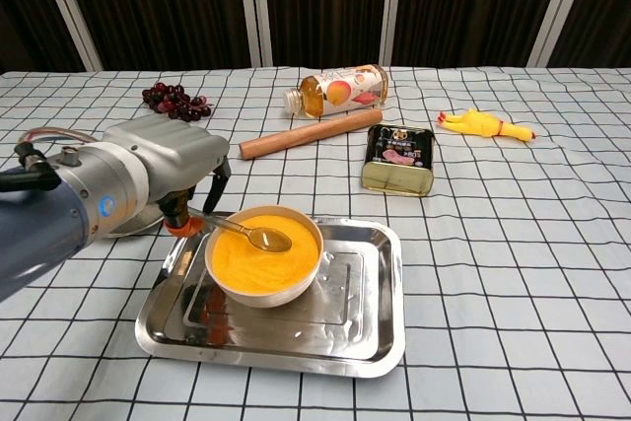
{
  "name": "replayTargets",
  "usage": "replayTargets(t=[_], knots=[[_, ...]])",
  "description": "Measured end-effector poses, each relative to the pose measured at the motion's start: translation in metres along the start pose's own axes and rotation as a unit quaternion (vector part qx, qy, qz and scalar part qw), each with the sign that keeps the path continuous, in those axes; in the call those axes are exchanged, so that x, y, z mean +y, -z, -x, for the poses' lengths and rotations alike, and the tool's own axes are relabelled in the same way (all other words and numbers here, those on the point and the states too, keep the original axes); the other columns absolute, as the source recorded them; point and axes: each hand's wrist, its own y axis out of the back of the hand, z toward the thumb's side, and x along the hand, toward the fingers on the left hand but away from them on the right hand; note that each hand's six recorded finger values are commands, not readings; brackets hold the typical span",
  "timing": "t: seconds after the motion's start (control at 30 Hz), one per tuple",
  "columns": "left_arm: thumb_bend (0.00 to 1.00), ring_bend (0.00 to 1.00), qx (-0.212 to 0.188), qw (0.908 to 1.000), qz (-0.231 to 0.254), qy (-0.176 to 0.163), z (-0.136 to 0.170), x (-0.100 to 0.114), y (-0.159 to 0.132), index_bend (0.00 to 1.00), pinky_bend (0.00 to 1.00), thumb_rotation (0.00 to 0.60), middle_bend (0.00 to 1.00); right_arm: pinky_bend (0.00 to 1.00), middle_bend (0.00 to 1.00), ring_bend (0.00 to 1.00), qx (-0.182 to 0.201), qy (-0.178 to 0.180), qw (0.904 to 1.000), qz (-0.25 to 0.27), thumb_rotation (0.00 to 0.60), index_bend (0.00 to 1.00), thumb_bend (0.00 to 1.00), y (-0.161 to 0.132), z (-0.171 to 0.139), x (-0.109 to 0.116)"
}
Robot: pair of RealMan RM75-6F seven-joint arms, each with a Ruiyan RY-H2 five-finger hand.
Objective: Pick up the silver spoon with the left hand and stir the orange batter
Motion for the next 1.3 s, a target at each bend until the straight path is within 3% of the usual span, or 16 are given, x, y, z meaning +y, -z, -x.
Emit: replayTargets(t=[0.47, 0.67, 0.9, 1.13, 1.3], knots=[[0.55, 1.0, 0.003, 1.0, -0.001, 0.003, 0.0, 0.0, 0.002, 0.52, 1.0, 0.6, 1.0, 0.0, 0.0, 0.0, -0.001, 0.0, 1.0, 0.001, 0.6, 0.0, 0.34, 0.0, 0.0, 0.0], [0.56, 1.0, 0.004, 0.9999, -0.006, -0.009, 0.0, 0.004, 0.005, 0.6, 1.0, 0.6, 1.0, 0.0, 0.0, 0.0, -0.001, 0.0, 1.0, 0.001, 0.6, 0.0, 0.34, 0.0, 0.0, 0.0], [0.57, 1.0, -0.006, 0.9982, -0.034, -0.049, 0.002, 0.016, 0.007, 0.75, 1.0, 0.6, 1.0, 0.0, 0.0, 0.0, -0.002, -0.001, 1.0, 0.003, 0.6, 0.0, 0.34, 0.0, 0.0, 0.0], [0.57, 1.0, -0.028, 0.9917, -0.075, -0.101, 0.005, 0.026, 0.005, 0.77, 1.0, 0.6, 1.0, 0.0, 0.0, 0.0, -0.002, -0.001, 1.0, 0.003, 0.6, 0.0, 0.34, 0.0, 0.0, 0.0], [0.57, 1.0, -0.052, 0.9806, -0.121, -0.145, 0.008, 0.033, 0.002, 0.77, 1.0, 0.6, 1.0, 0.0, 0.0, 0.0, -0.002, -0.001, 1.0, 0.004, 0.6, 0.0, 0.34, 0.0, 0.0, 0.0]])
